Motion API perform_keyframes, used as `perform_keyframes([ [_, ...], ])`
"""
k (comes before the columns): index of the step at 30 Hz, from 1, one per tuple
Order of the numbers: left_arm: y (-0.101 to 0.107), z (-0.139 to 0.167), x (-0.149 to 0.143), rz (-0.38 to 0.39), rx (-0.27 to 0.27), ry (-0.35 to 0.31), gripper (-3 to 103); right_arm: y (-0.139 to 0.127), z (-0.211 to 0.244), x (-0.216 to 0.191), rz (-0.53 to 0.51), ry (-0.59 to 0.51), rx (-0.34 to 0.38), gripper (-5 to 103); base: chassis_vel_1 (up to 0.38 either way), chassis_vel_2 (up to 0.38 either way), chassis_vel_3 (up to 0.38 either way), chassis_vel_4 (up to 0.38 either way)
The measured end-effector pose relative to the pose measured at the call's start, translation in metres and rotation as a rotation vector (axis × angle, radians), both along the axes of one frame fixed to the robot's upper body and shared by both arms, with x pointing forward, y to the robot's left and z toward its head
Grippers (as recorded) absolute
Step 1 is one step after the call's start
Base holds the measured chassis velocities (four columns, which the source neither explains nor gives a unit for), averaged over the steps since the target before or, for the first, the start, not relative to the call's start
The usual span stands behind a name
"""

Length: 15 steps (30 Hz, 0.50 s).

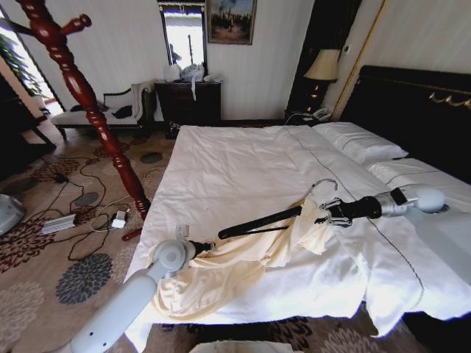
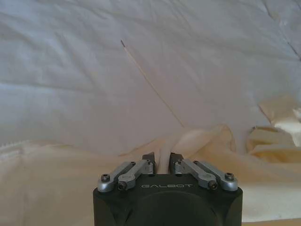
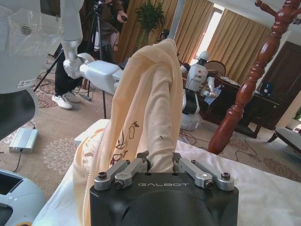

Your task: Pick up the clothes from the bed and hang them on the clothes hanger.

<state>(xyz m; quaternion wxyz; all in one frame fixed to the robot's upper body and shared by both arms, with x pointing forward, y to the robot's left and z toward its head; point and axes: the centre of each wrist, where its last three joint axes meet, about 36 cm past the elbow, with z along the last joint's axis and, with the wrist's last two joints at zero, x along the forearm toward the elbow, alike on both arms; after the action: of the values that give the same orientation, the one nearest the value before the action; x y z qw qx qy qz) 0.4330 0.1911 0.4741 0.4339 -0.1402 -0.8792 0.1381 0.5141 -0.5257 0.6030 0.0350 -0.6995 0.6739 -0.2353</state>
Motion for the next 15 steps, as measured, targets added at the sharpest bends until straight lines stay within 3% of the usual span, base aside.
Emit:
perform_keyframes([
  [2, 0.008, 0.013, 0.009, 0.028, -0.030, -0.051, 8, -0.005, -0.002, 0.000, -0.016, 0.006, 0.004, 18, 0.000, 0.000, 0.000, 0.000],
  [4, 0.009, 0.015, 0.011, 0.035, -0.036, -0.064, 8, -0.005, -0.003, 0.000, -0.020, 0.007, 0.006, 18, 0.000, 0.000, 0.000, 0.000],
  [5, 0.014, 0.023, 0.017, 0.056, -0.053, -0.108, 3, -0.008, -0.004, 0.000, -0.036, 0.011, 0.016, 18, 0.000, 0.000, 0.000, 0.000],
  [7, 0.025, 0.049, 0.035, 0.084, -0.103, -0.255, 0, -0.009, -0.009, 0.000, -0.103, 0.003, 0.057, 18, 0.000, 0.000, 0.000, 0.000],
  [8, 0.025, 0.049, 0.035, 0.084, -0.103, -0.255, 0, -0.009, -0.009, 0.000, -0.103, 0.003, 0.057, 18, 0.000, 0.000, 0.000, 0.000],
  [11, 0.035, 0.098, 0.052, 0.090, -0.179, -0.455, 0, -0.004, -0.023, 0.003, -0.297, -0.020, 0.162, 18, 0.000, 0.000, 0.000, 0.000],
  [13, 0.036, 0.111, 0.054, 0.089, -0.193, -0.494, 0, -0.002, -0.026, 0.005, -0.338, -0.025, 0.183, 18, 0.000, 0.000, 0.000, 0.000],
  [15, 0.041, 0.136, 0.056, 0.088, -0.207, -0.575, 0, 0.002, -0.031, 0.009, -0.407, -0.040, 0.223, 18, 0.000, 0.000, 0.000, 0.000],
])
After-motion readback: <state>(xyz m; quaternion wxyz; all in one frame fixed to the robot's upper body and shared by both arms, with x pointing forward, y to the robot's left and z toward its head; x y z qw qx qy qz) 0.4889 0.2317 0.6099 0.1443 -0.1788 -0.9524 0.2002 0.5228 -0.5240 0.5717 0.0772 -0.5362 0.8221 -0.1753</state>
